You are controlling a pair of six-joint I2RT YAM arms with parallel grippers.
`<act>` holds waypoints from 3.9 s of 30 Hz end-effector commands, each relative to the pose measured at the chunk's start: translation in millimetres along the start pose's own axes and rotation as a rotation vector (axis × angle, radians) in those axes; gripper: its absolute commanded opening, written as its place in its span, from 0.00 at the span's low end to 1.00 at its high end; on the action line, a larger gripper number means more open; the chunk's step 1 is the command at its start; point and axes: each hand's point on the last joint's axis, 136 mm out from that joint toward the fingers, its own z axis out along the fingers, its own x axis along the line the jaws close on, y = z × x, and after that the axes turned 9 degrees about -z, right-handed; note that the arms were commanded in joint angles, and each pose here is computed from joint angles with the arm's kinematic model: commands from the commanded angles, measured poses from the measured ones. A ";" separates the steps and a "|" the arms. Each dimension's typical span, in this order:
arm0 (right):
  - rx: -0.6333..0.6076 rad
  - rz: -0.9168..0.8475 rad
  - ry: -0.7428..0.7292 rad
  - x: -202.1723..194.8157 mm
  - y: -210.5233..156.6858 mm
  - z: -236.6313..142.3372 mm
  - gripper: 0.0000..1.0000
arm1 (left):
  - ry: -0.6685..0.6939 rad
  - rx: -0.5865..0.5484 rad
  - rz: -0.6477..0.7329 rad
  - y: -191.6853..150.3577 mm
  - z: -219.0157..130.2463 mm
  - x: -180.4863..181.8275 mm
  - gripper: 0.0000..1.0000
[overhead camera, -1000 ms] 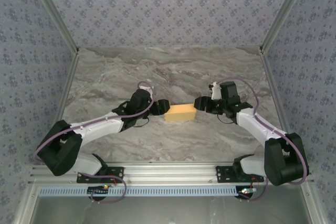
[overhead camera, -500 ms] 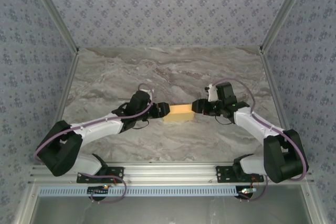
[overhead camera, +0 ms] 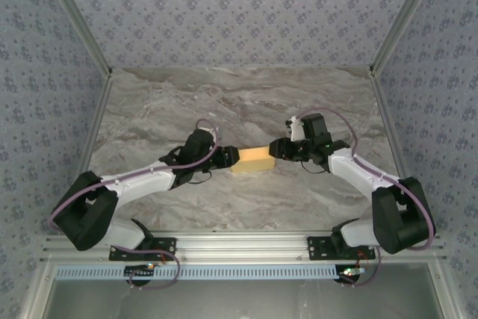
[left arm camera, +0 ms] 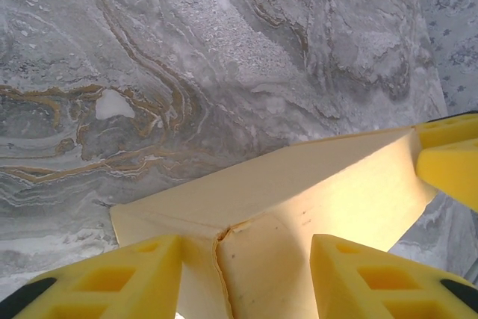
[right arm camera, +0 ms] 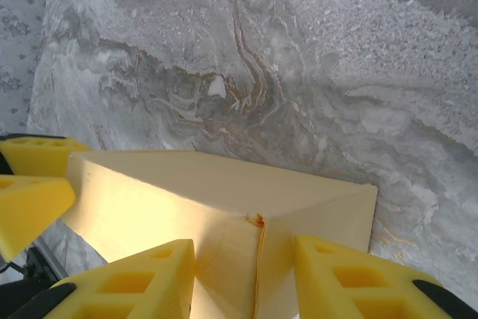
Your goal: Fold the paper box
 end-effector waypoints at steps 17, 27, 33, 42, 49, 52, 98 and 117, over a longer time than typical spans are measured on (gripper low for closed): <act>-0.053 -0.131 0.002 9.0 72.9 33.9 0.35 | 0.009 -0.107 0.114 74.8 31.0 -19.9 0.46; -0.029 -0.190 -0.031 12.1 43.0 35.8 0.35 | 0.007 -0.087 0.143 49.9 32.8 -13.0 0.50; -0.008 -0.239 -0.077 9.4 19.5 34.8 0.36 | 0.029 -0.093 0.169 30.5 28.9 -9.9 0.53; 0.040 -0.290 -0.132 6.1 -7.3 38.9 0.36 | 0.060 -0.084 0.170 7.2 26.6 3.0 0.54; 0.091 -0.313 -0.206 -8.3 -28.0 51.8 0.36 | 0.134 -0.068 0.154 -3.4 39.9 24.0 0.55; 0.123 -0.321 -0.245 -15.8 -34.8 55.0 0.42 | 0.178 -0.069 0.143 -3.3 43.7 33.3 0.56; 0.000 -0.330 -0.427 -14.4 46.7 7.1 0.60 | 0.234 -0.154 0.139 74.5 17.7 59.7 0.69; -0.369 -0.397 -1.086 -72.9 85.5 -157.9 0.99 | 0.537 -0.736 0.342 146.4 -159.0 94.9 0.99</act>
